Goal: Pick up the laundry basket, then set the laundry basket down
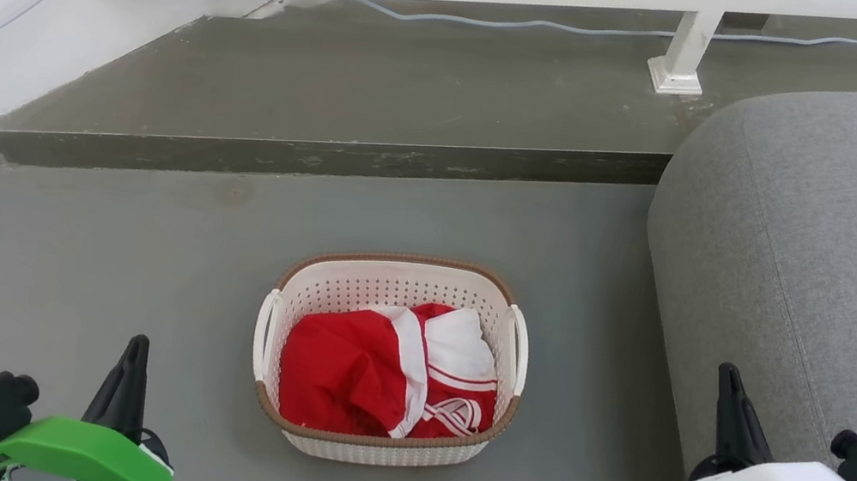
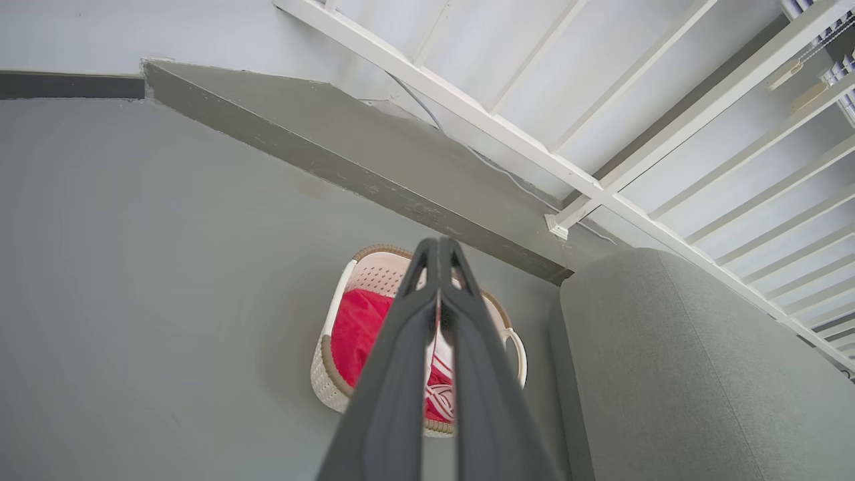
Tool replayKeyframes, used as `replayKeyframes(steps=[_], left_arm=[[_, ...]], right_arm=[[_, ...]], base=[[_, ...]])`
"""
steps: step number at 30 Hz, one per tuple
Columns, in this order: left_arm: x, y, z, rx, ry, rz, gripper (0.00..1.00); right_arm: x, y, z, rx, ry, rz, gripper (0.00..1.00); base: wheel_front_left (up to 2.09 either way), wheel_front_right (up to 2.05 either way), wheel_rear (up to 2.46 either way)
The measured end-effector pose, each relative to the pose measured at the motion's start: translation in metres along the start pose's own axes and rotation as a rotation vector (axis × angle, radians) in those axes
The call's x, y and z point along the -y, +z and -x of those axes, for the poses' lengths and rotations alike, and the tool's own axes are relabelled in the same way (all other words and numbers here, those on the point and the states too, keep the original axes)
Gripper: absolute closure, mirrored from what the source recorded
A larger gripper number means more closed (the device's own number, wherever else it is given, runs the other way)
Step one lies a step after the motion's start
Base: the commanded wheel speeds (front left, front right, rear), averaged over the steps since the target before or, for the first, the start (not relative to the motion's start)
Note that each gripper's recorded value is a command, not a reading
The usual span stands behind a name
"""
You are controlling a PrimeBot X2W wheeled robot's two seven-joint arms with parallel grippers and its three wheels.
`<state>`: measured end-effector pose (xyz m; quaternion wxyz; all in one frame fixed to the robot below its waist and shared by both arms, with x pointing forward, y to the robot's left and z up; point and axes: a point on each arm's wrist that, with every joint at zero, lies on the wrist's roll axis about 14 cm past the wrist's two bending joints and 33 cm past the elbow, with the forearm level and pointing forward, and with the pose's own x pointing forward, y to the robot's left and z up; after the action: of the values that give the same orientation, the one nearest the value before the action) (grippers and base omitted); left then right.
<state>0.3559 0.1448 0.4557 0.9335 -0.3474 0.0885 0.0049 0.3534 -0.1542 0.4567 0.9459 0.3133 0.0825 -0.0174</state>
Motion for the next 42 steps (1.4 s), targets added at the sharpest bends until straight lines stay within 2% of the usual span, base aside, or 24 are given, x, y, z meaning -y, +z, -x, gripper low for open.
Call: replayKeyframes(steps=[42], left_arm=[[-0.015, 0.018, -0.005, -0.002, 0.017, 0.507, 1.00]], right_arm=[[0.019, 0.022, -0.009, 0.008, -0.021, -0.550, 1.00]], base=[[0.00, 0.00, 0.00]])
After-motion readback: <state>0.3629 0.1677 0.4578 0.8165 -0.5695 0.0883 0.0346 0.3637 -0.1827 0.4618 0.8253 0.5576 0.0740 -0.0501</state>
